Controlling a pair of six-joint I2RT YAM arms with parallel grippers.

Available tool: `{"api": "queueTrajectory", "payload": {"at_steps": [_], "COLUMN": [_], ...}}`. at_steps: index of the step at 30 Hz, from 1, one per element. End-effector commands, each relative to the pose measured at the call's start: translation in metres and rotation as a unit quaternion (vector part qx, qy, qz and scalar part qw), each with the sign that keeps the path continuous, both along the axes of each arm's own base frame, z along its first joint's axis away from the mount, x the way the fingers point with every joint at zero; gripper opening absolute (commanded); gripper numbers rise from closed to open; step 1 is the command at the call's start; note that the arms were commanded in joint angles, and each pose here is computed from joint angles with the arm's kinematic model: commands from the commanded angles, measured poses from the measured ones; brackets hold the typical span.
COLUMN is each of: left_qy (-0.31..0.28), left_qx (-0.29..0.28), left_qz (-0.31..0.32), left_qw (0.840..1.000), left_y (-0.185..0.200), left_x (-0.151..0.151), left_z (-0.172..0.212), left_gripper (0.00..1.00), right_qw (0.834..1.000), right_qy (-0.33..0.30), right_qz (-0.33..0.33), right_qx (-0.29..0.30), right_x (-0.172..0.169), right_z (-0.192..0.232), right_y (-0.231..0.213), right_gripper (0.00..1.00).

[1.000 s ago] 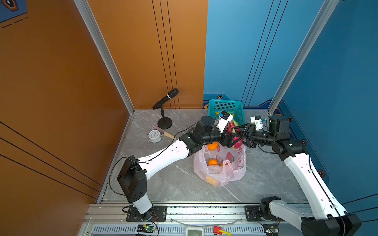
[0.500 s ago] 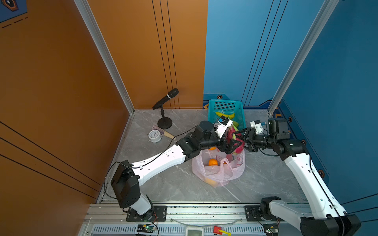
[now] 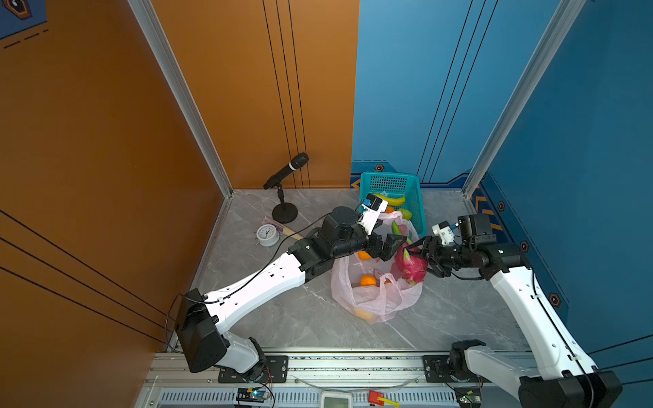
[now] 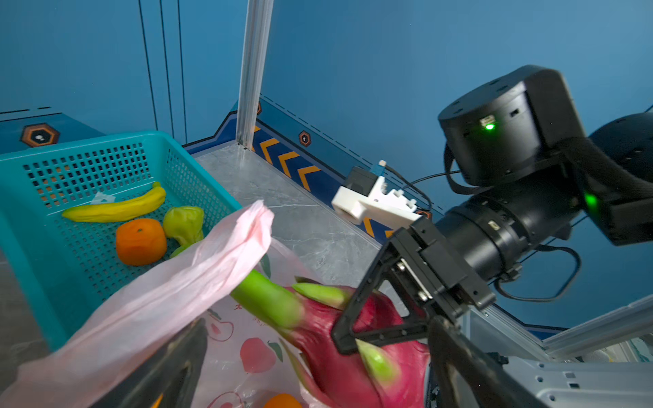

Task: Untie the knot of the plastic bag and take out the fruit
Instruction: 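Close the right gripper on the dragon fruit held by the left gripper, then carry the dragon fruit to the teal basket with the right gripper while the left withdraws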

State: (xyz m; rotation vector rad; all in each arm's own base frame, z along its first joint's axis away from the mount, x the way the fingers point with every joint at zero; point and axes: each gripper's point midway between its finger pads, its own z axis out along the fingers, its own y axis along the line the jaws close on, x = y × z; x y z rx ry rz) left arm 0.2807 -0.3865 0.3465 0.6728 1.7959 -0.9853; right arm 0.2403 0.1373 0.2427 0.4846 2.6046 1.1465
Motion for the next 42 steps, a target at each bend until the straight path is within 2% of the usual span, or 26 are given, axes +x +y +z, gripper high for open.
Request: {"api": "queueTrajectory", "payload": {"at_steps": [1, 5, 11, 23, 32, 37, 42], "left_qy": [0.011, 0.011, 0.005, -0.021, -0.03, -0.022, -0.011], "left_qx": [-0.005, -0.015, -0.003, -0.024, -0.003, 0.032, 0.022], "left_qz": [0.037, 0.038, 0.104, 0.165, 0.173, 0.15, 0.121], "left_qw": [0.999, 0.999, 0.995, 0.986, 0.984, 0.988, 0.992], "left_y": [0.01, 0.012, 0.041, 0.106, 0.136, 0.14, 0.135], "left_x": [0.014, 0.014, 0.023, 0.024, 0.033, 0.044, 0.056], "left_z": [0.002, 0.008, 0.01, 0.039, 0.038, 0.031, 0.032], "left_gripper": [0.98, 0.99, 0.99, 0.99, 0.98, 0.98, 0.98], "right_qw": [0.999, 0.999, 0.998, 0.989, 0.972, 0.967, 0.963], "right_qy": [0.005, 0.004, -0.01, -0.11, -0.188, -0.187, -0.191], "right_qz": [0.016, 0.009, -0.004, -0.058, -0.134, -0.163, -0.178], "right_qx": [-0.03, -0.038, -0.062, -0.081, -0.039, -0.053, -0.063], "right_x": [-0.021, -0.028, -0.037, -0.019, 0.033, 0.07, 0.115], "right_z": [-0.009, -0.012, -0.006, 0.057, 0.108, 0.111, 0.108], "right_y": [-0.006, -0.01, -0.019, -0.034, -0.038, -0.045, -0.047], "right_gripper": [0.35, 0.35, 0.34, 0.34, 0.33, 0.33, 0.33]}}
